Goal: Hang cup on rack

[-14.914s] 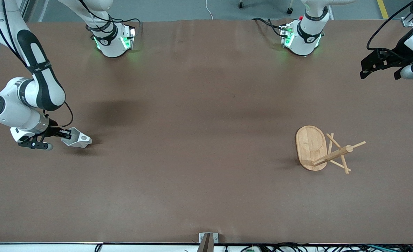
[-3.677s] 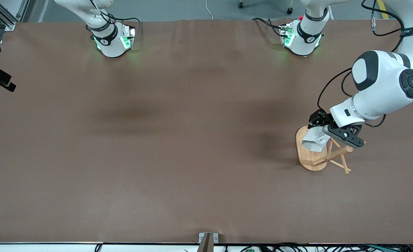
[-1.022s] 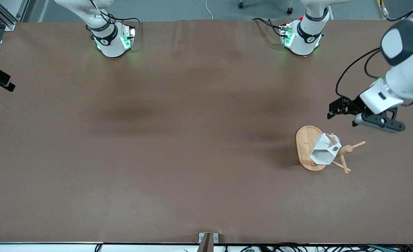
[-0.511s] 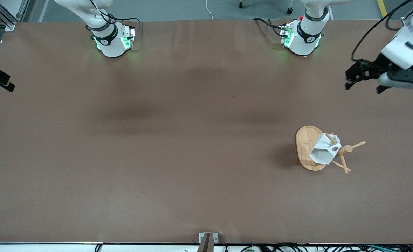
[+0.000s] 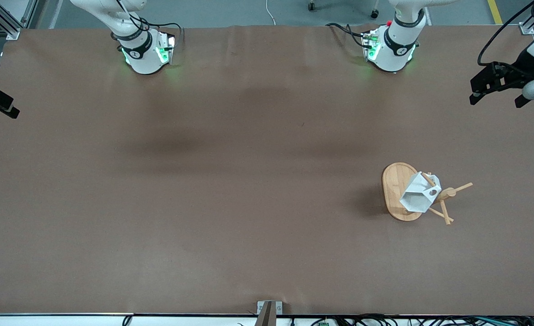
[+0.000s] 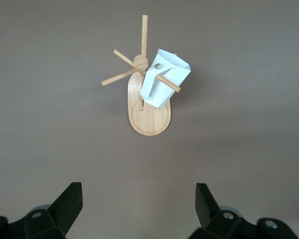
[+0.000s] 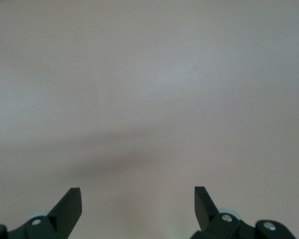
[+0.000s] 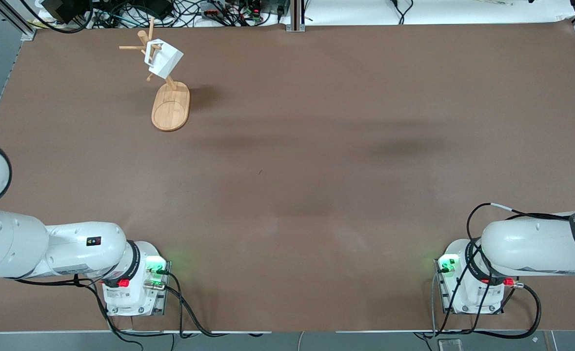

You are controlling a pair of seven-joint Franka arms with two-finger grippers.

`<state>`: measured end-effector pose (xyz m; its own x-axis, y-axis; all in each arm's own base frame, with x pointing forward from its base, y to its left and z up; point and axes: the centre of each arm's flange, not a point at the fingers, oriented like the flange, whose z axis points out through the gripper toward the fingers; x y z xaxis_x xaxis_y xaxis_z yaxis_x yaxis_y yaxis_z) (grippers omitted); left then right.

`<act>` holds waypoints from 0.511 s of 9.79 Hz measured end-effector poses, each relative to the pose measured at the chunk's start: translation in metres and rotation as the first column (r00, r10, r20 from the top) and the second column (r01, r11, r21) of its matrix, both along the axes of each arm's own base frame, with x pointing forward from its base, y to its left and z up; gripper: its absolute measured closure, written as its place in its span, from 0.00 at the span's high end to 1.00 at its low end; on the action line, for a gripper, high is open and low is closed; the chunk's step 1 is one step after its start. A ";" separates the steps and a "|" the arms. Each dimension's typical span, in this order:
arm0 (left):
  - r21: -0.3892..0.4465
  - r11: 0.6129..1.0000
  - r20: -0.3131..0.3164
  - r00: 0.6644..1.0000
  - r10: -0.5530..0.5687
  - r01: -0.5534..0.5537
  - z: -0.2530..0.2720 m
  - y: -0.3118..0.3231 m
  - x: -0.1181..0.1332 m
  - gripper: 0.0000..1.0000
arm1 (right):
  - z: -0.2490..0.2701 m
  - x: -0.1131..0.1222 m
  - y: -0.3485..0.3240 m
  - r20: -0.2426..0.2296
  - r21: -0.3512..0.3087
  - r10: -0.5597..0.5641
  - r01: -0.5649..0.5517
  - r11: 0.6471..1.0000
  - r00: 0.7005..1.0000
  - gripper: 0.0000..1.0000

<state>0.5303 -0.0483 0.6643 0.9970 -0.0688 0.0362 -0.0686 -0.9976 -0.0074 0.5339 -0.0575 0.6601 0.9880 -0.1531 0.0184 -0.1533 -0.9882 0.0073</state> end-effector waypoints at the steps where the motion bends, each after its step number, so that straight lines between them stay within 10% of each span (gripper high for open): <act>1: -0.003 1.000 -0.014 1.000 0.020 -0.020 -0.003 -0.001 0.005 1.00 | 0.000 0.000 0.000 0.000 0.000 0.000 0.000 1.000 1.000 1.00; 5: 0.008 1.000 -0.028 0.999 0.016 -0.016 -0.002 -0.012 -0.001 1.00 | 0.000 0.000 0.000 0.001 0.000 0.000 0.000 1.000 1.000 1.00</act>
